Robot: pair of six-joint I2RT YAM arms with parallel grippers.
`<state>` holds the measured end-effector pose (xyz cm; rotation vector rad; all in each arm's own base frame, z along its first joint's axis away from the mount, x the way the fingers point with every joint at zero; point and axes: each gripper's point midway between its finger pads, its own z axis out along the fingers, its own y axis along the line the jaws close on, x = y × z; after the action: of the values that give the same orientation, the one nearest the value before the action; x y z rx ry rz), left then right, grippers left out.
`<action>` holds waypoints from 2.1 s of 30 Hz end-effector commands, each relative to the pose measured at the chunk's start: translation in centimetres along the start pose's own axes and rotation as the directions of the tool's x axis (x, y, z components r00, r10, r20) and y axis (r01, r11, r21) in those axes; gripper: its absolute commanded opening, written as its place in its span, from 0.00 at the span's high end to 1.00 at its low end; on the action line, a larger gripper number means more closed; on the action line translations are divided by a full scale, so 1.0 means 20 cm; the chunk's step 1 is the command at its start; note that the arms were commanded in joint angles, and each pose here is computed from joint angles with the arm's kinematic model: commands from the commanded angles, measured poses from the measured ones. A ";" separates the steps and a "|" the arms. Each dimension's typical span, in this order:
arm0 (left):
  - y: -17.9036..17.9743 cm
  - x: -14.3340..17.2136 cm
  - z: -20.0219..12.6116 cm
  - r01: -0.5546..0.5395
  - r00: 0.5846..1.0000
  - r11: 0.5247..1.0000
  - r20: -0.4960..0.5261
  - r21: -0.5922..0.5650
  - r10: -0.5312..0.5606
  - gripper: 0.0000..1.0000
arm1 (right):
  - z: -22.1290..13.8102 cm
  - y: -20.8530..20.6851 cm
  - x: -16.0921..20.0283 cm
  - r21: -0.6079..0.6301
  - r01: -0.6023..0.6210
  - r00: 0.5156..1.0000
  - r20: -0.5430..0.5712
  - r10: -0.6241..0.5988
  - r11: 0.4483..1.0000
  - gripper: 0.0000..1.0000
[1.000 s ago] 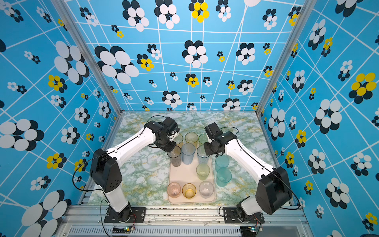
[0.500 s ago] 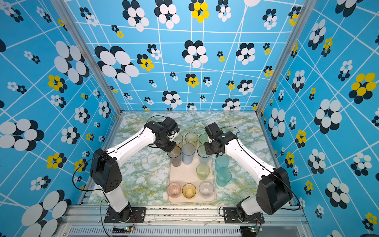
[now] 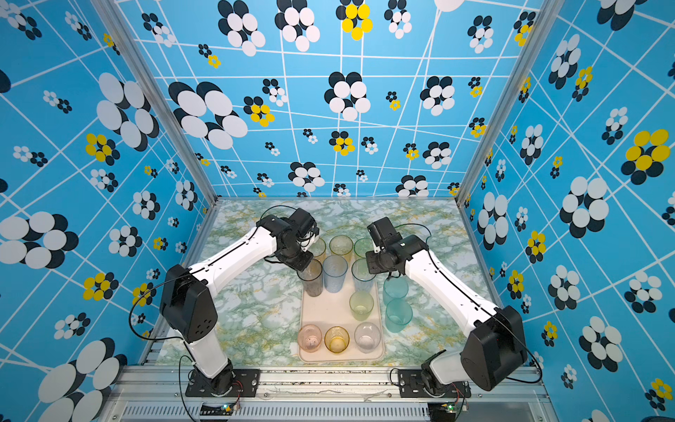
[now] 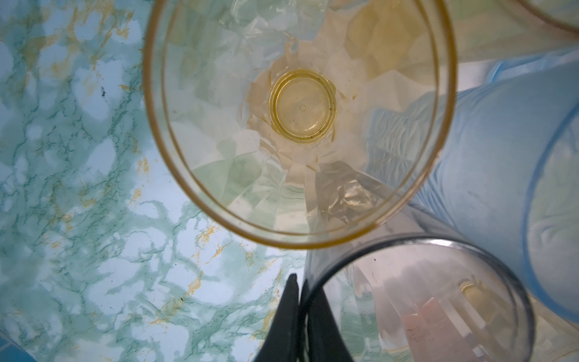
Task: Place the glasses into the tray
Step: Place the glass on the tray, then move the glass to the tray.
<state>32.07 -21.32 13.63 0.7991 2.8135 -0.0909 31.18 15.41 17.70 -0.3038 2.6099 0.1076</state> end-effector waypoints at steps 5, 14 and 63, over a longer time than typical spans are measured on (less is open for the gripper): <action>0.01 0.07 0.07 -0.003 0.998 1.000 -0.062 -0.001 0.003 0.90 | -0.20 0.14 -0.10 -0.130 0.042 0.995 0.096 -0.030 0.991 0.74; 0.01 0.06 0.07 -0.006 0.998 1.000 -0.059 0.002 0.006 0.90 | -0.13 0.39 -0.09 -0.230 0.157 0.988 0.047 -0.150 0.960 0.76; 0.02 0.05 0.07 -0.021 0.999 1.000 -0.050 -0.003 0.021 0.90 | 0.21 0.47 -0.13 -0.157 0.222 0.967 -0.090 -0.237 0.962 0.81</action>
<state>32.14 -21.36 13.63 0.8142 2.8057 -0.0904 33.45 25.72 15.74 -0.6535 2.6338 0.2357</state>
